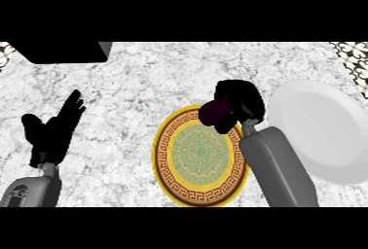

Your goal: Pick the eggplant from the plate and place it in the plate

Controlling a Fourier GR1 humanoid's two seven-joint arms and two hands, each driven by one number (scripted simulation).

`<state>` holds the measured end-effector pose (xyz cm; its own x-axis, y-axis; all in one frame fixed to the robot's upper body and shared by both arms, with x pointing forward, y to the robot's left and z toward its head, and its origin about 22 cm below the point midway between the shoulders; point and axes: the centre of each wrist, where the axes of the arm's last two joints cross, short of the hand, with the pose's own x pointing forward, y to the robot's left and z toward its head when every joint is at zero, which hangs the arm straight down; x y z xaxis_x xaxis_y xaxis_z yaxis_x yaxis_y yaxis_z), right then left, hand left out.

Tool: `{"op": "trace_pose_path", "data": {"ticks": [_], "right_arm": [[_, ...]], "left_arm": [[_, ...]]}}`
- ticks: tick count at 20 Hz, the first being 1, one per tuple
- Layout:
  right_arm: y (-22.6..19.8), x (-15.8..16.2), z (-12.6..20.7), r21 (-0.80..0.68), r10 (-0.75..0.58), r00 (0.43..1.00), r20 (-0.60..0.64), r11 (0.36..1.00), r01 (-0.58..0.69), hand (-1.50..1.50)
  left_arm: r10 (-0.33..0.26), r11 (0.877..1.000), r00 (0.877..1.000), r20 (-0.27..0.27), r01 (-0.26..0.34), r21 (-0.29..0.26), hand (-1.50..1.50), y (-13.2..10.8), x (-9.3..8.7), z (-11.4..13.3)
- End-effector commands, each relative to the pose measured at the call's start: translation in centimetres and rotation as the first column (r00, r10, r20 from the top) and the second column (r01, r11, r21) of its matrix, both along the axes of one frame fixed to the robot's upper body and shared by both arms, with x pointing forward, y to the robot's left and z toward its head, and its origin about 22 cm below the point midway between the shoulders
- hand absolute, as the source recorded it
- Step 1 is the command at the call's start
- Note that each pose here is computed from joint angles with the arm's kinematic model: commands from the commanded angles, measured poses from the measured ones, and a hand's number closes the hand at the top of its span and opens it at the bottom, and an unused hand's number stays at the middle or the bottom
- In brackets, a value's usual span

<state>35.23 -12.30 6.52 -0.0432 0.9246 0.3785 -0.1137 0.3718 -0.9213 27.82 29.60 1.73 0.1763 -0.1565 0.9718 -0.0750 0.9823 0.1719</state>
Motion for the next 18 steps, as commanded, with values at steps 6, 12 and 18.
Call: {"op": "trace_pose_path", "data": {"ticks": [6,12,18], "right_arm": [[1.4,-0.9,6.1,0.097,-0.494,0.729,0.474,0.852,0.515,1.5],[-0.5,-2.8,7.6,0.2,-0.664,0.617,0.423,0.732,0.651,1.5],[-7.9,-4.3,5.6,0.255,-0.731,0.549,0.405,0.667,0.7,1.5]], "left_arm": [[-0.01,1.0,1.0,0.01,0.01,-0.005,0.0,-0.5,0.2,0.0],[-0.008,1.0,1.0,0.001,0.008,-0.014,0.0,-1.7,1.3,1.2],[-0.028,1.0,0.999,0.028,0.028,0.006,0.0,1.1,0.3,0.9]]}}
